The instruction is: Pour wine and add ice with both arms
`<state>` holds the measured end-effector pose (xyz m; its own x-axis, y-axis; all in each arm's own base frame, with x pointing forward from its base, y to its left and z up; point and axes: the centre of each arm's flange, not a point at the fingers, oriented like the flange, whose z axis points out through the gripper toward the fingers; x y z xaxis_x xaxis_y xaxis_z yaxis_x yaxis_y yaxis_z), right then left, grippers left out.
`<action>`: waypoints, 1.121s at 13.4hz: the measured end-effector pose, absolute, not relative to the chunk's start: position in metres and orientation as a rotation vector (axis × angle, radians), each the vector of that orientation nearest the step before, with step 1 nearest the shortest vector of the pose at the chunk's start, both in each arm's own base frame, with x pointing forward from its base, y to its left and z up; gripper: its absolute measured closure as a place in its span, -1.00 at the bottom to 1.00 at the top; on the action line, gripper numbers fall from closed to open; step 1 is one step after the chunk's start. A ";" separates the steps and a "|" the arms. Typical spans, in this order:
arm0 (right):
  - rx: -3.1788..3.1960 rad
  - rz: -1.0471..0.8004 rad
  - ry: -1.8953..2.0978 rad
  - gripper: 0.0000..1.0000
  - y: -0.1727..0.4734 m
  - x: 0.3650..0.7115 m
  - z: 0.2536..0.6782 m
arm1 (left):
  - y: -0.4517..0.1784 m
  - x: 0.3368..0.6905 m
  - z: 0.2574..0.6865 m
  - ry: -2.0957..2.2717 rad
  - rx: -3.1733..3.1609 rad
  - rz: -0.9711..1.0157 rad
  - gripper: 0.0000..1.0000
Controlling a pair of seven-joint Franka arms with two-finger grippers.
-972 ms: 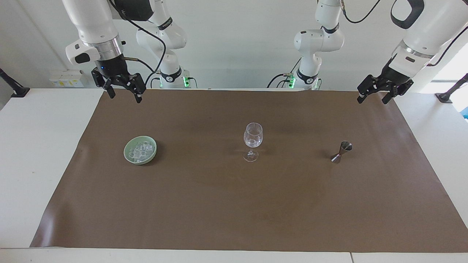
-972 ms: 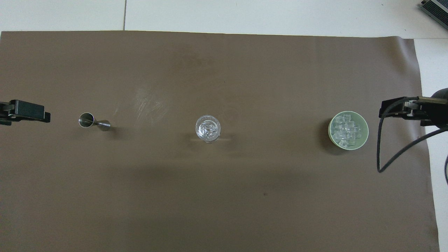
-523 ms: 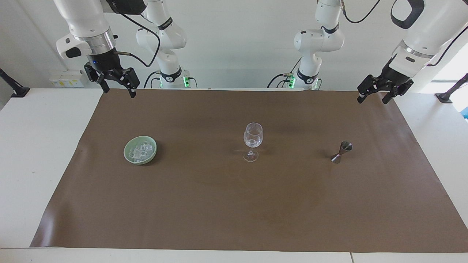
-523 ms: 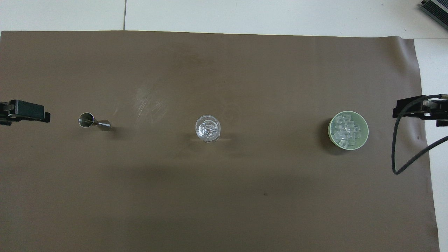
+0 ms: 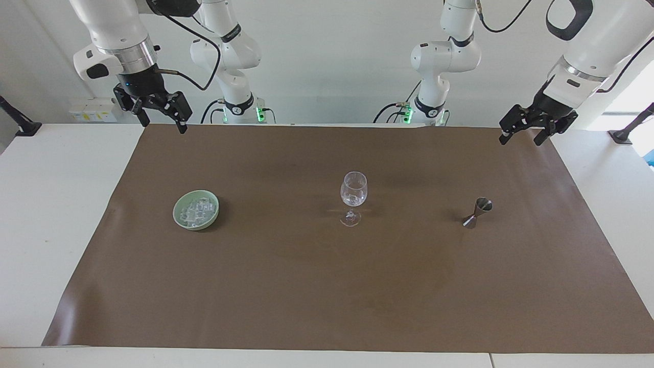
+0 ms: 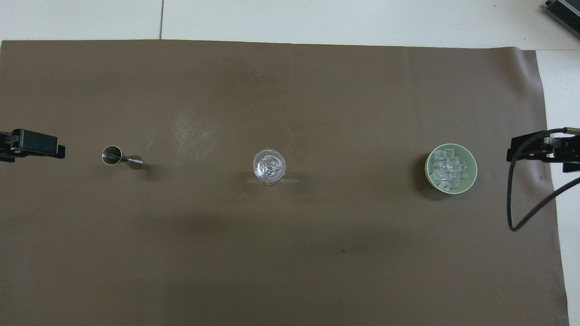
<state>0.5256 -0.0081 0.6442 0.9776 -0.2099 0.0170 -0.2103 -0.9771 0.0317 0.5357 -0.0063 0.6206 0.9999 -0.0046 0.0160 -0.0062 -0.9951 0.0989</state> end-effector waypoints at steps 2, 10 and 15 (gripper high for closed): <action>3.094 0.021 -0.301 -1.00 -0.012 0.525 0.644 | -0.006 0.536 0.621 -0.008 3.042 0.024 -1.00; 3.096 0.010 -0.280 -1.00 -0.014 0.525 0.641 | -0.012 0.533 0.637 -0.058 3.097 0.078 -1.00; 3.097 0.013 -0.268 -1.00 -0.010 0.523 0.643 | -0.012 0.526 0.659 -0.112 3.121 0.065 -1.00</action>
